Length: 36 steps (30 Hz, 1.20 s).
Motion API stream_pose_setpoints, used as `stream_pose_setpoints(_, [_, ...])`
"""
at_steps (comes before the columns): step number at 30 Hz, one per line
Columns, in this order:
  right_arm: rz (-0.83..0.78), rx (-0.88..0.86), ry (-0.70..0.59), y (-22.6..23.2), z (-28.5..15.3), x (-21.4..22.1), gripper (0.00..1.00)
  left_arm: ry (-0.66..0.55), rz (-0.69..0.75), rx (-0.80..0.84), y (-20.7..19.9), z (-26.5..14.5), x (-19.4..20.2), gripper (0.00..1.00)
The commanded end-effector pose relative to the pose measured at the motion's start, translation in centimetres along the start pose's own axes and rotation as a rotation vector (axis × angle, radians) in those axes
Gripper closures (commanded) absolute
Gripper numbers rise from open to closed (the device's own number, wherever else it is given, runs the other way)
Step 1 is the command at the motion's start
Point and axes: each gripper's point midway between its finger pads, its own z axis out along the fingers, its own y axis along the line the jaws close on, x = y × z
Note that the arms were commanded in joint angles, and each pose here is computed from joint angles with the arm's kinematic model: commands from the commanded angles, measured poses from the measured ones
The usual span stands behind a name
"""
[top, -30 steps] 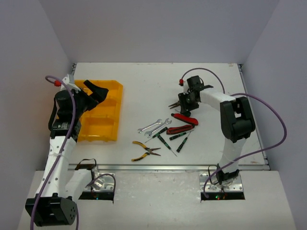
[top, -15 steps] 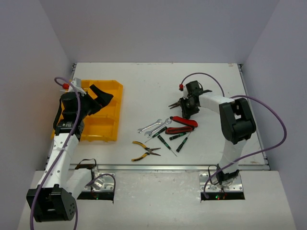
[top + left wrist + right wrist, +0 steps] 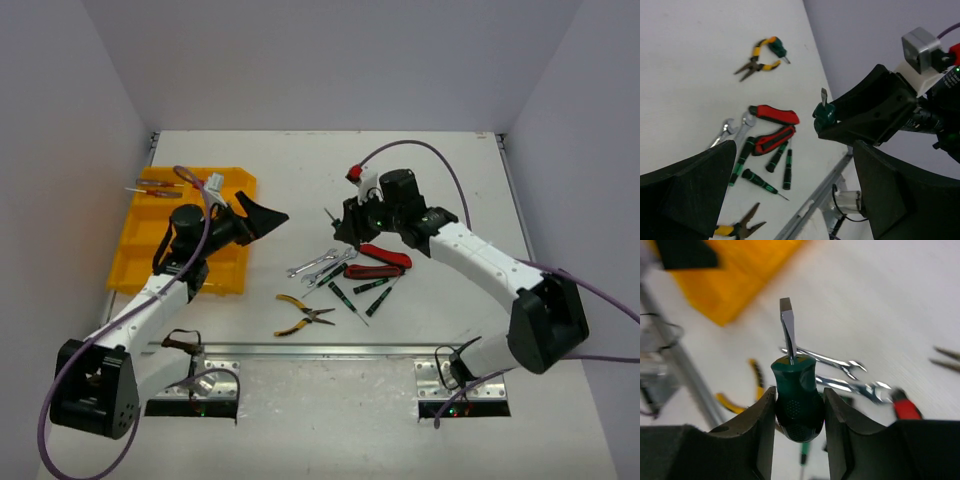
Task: Sort the tools into containers
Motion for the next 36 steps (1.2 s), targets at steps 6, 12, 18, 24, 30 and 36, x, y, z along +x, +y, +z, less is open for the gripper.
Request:
stream_pose_setpoints(6, [0.027, -0.566, -0.193, 10.7, -4.7, -3.6, 1.0, -0.081, 0.101, 0.43, -12.3, 0.8, -0.3, 0.11])
stream_pose_setpoints(12, [0.04, -0.579, -0.231, 11.3, -5.6, -4.3, 1.0, -0.032, 0.071, 0.421, -12.0, 2.1, 1.5, 0.44])
stream_pose_setpoints(18, [0.062, -0.568, -0.221, 11.1, -5.5, -4.3, 1.0, 0.022, 0.078, 0.464, -12.9, 2.7, 3.1, 0.61])
stream_pose_setpoints(24, [0.066, -0.588, -0.214, 11.4, -5.6, -4.0, 1.0, 0.012, 0.101, 0.49, -14.0, 2.8, 2.9, 0.92])
stream_pose_setpoints(30, [0.078, -0.565, -0.22, 11.0, -5.3, -4.1, 0.78, 0.002, 0.118, 0.487, -14.0, 3.1, 3.0, 1.0])
stream_pose_setpoints(36, [0.18, -0.184, -0.212, 5.4, -4.0, -3.8, 0.01, -0.197, 0.118, -0.154, -4.4, 5.5, -2.4, 1.0])
